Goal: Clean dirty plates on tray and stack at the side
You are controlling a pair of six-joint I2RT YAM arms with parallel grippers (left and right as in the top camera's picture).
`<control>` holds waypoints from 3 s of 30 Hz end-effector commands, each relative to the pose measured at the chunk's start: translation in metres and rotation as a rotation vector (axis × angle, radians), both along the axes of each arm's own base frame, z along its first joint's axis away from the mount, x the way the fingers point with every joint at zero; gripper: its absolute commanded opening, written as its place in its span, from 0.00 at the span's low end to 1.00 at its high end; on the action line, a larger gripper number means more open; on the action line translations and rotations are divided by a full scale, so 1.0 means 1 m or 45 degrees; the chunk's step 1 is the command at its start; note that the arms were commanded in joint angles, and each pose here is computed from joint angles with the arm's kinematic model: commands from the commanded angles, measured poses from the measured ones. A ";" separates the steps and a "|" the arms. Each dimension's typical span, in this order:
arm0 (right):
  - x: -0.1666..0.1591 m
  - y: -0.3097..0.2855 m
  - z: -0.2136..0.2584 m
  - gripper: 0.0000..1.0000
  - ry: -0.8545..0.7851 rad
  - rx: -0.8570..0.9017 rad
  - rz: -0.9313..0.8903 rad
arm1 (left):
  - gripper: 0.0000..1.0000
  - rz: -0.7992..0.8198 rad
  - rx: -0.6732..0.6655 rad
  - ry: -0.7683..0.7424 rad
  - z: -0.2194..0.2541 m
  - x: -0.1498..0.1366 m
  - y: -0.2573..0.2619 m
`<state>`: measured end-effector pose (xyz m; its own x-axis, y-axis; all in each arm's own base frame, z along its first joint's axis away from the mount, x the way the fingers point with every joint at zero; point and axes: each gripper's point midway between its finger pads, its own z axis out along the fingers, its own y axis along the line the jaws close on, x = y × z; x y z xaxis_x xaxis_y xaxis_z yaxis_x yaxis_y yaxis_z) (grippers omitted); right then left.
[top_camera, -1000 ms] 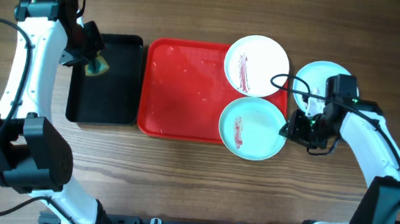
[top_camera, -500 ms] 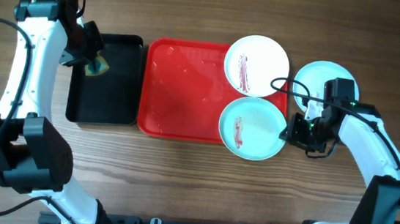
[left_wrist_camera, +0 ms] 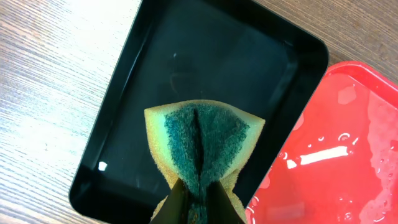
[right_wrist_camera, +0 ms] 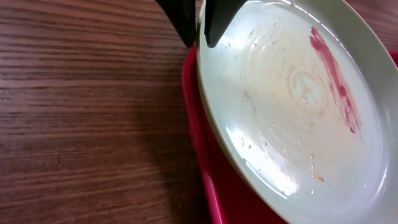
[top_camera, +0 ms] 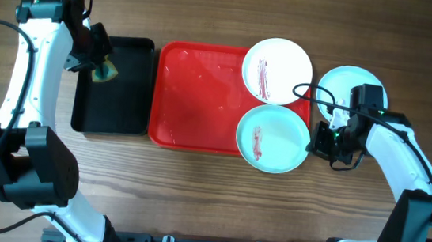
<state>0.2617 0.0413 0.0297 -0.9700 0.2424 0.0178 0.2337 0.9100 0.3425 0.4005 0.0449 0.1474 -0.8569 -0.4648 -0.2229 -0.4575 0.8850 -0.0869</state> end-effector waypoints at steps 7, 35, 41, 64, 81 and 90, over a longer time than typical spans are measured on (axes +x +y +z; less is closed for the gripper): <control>-0.018 0.001 -0.019 0.04 0.050 -0.008 0.000 | 0.04 -0.026 -0.009 -0.003 0.001 0.000 -0.003; 0.019 0.102 0.020 0.04 -0.123 0.159 0.146 | 0.04 -0.026 -0.009 -0.003 0.001 0.000 -0.003; 0.039 0.126 0.030 0.04 -0.218 0.210 0.077 | 0.04 -0.026 -0.009 -0.003 0.001 0.000 -0.003; 0.076 0.186 0.017 0.04 -0.336 0.057 -0.171 | 0.04 -0.022 -0.011 -0.004 0.001 0.000 -0.003; 0.074 0.216 0.023 0.46 -0.363 0.022 0.160 | 0.04 -0.023 -0.011 -0.007 0.001 0.001 -0.003; 0.122 0.193 0.050 0.45 -0.530 -0.111 0.395 | 0.04 -0.045 -0.082 -0.026 0.002 0.004 -0.014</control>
<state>0.3721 0.2509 0.0957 -0.9277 0.0250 -0.3726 -0.1172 0.9279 0.3540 0.4012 0.0421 0.1475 -0.8578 -0.4653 -0.2182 -0.4539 0.8851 -0.1027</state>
